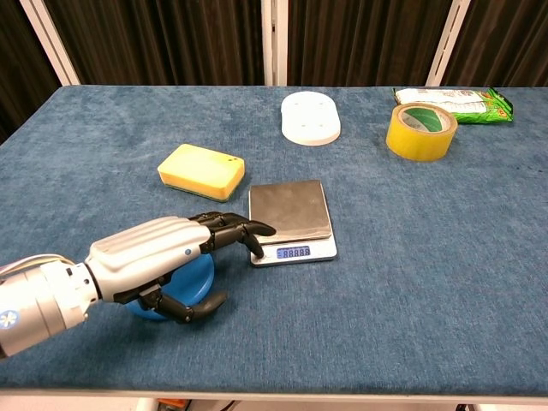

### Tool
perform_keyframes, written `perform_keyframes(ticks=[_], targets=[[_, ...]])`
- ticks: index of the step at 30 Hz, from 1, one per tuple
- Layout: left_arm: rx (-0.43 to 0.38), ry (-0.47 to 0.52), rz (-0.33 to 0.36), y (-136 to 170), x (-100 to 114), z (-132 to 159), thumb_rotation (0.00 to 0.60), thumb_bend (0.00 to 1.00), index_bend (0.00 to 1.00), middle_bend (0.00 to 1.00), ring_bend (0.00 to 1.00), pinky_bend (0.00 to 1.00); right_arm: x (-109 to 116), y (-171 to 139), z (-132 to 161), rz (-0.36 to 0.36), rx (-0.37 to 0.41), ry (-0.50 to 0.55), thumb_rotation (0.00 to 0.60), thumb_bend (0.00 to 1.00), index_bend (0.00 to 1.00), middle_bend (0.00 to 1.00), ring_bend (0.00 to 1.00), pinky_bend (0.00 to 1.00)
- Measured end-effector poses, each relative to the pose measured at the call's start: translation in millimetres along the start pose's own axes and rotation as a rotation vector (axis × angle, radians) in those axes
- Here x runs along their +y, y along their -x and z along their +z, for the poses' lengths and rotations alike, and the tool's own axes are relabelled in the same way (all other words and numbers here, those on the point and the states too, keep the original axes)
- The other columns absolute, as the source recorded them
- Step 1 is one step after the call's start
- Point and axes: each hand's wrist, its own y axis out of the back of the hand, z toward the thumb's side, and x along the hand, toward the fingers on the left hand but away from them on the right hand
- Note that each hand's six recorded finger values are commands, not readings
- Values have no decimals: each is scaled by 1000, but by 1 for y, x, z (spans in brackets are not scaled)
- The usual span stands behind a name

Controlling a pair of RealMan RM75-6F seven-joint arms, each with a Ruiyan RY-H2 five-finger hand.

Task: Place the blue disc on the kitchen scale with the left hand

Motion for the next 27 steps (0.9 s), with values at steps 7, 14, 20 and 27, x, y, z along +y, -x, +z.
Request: perform_keyframes(ticks=[7,14,20,27], targets=[[-1,1,11,1,4,1,579,485,63,223,0,0,0,0,0,1,1,2,600,216,0,0,0,0],[-31,29,63,7,21,10,597,479,63,172,0,0,1,-1,1,-6,7,5,600,219,0,0,0,0],[-47,25,135,20,47,13,600,389,63,131,0,0,1,-1,1,-5,8,5,600,221,0,0,0,0],[32,-12,73,33,41,-3,600,147,43,74,0,0,1,-1,1,-7,9,6,600,223,0,0,0,0]])
